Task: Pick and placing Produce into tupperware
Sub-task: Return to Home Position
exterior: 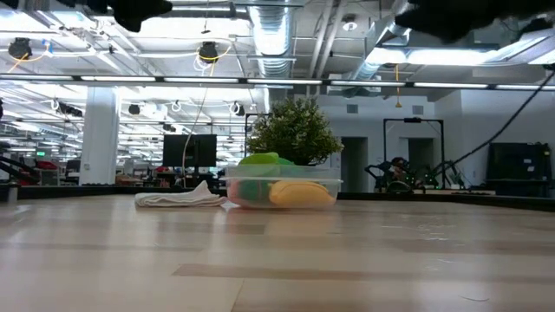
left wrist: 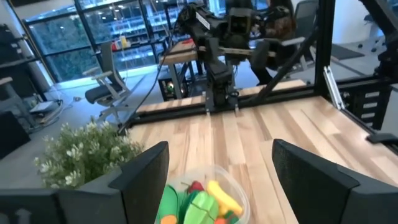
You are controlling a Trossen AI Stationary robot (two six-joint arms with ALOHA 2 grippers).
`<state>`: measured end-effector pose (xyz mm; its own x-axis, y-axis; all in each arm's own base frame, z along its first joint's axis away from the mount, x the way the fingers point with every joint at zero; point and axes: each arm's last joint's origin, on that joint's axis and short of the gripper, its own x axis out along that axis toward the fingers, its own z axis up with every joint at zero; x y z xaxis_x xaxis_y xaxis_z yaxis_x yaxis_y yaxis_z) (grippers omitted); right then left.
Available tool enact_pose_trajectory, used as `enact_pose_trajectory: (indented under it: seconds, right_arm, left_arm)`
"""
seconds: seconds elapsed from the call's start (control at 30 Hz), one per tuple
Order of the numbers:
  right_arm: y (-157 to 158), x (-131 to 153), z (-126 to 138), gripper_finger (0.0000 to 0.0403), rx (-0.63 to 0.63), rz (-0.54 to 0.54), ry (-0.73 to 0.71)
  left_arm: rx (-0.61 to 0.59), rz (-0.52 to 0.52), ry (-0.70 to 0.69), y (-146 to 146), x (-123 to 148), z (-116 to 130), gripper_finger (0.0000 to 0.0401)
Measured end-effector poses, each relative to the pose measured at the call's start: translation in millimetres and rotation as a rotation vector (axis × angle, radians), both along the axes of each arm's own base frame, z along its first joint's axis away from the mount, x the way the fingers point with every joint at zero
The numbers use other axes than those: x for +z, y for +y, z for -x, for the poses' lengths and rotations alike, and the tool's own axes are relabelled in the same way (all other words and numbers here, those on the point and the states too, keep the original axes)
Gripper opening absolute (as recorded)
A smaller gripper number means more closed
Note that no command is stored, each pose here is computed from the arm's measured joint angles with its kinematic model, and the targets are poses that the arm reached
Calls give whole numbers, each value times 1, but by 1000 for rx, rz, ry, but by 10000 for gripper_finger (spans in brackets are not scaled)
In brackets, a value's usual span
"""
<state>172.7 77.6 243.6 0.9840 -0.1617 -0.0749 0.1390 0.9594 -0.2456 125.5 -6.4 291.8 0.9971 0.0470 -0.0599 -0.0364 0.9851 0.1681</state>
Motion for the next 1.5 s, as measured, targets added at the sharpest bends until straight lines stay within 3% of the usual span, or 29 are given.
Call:
enact_pose_trajectory:
  seconds: [0.13,0.37,0.77,0.97,1.13,1.5]
  right_arm:
    - [-19,-15,16,328,56,-20,-79]
    - [-45,-23,29,328,256,-83,-122]
    - [-88,-28,32,328,318,-135,-70]
    - [-86,-54,40,328,351,-104,-45]
    - [-86,-71,53,328,272,-85,-123]
    - [-83,-65,73,328,280,5,-199]
  left_arm:
    - [-1,7,4,0,-7,2,277]
    - [-114,-12,-28,-2,-20,12,277]
    - [-113,-5,-129,-1,-45,32,277]
    - [-104,35,-65,1,-58,45,277]
    - [-108,43,-109,1,-56,55,277]
    - [-119,53,-86,1,-58,55,277]
